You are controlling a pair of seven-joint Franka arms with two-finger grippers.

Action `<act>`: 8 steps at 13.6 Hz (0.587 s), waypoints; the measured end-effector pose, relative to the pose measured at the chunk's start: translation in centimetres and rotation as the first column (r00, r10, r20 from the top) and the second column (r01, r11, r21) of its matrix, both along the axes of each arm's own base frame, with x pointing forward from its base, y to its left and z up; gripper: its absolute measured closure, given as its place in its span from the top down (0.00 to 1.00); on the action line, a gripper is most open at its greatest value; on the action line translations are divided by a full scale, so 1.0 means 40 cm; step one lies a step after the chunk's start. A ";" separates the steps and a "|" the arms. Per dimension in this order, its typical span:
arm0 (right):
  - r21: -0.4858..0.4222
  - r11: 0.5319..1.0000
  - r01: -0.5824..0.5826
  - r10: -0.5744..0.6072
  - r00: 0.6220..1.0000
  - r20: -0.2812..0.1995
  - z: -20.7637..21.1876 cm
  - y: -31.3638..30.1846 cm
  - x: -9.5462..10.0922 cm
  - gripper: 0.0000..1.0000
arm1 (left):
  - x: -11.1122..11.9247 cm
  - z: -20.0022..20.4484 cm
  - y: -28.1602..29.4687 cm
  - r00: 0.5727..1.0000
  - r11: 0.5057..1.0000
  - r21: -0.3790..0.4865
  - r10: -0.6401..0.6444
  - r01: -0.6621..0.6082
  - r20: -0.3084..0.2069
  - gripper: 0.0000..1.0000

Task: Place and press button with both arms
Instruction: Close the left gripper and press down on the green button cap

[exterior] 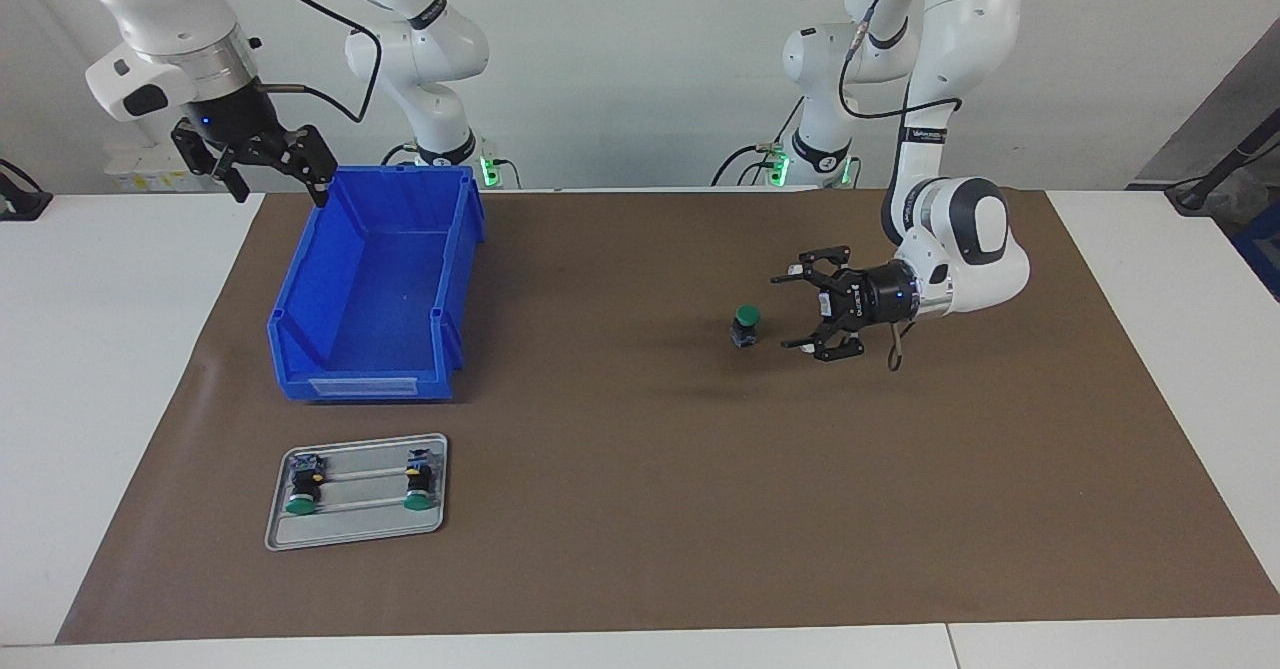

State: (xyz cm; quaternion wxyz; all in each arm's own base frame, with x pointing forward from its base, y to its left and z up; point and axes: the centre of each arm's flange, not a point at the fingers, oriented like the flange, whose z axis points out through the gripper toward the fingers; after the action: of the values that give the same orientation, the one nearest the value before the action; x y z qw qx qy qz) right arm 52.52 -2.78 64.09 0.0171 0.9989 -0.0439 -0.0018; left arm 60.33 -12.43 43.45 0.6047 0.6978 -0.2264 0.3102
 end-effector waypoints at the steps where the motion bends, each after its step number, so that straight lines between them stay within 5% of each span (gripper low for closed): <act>1: 0.000 1.000 0.000 0.000 1.000 0.000 0.000 0.000 0.000 1.00 | 0.007 0.056 -0.004 0.999 0.999 0.046 0.002 -0.001 -0.034 0.98; 4: 0.000 1.000 0.000 0.000 1.000 0.000 0.000 0.000 0.000 1.00 | -0.011 0.162 -0.042 0.988 0.962 0.261 -0.050 0.086 -0.144 1.00; 8: 0.000 1.000 0.000 0.000 1.000 0.000 0.000 0.000 0.000 1.00 | -0.045 0.206 -0.143 0.928 0.800 0.578 0.074 0.163 -0.364 1.00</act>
State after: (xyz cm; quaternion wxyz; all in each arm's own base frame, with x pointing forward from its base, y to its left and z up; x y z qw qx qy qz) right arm 52.52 -2.78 64.09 0.0171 0.9989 -0.0439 -0.0018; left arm 58.53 -18.17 51.67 0.3919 0.8926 -0.2113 0.0716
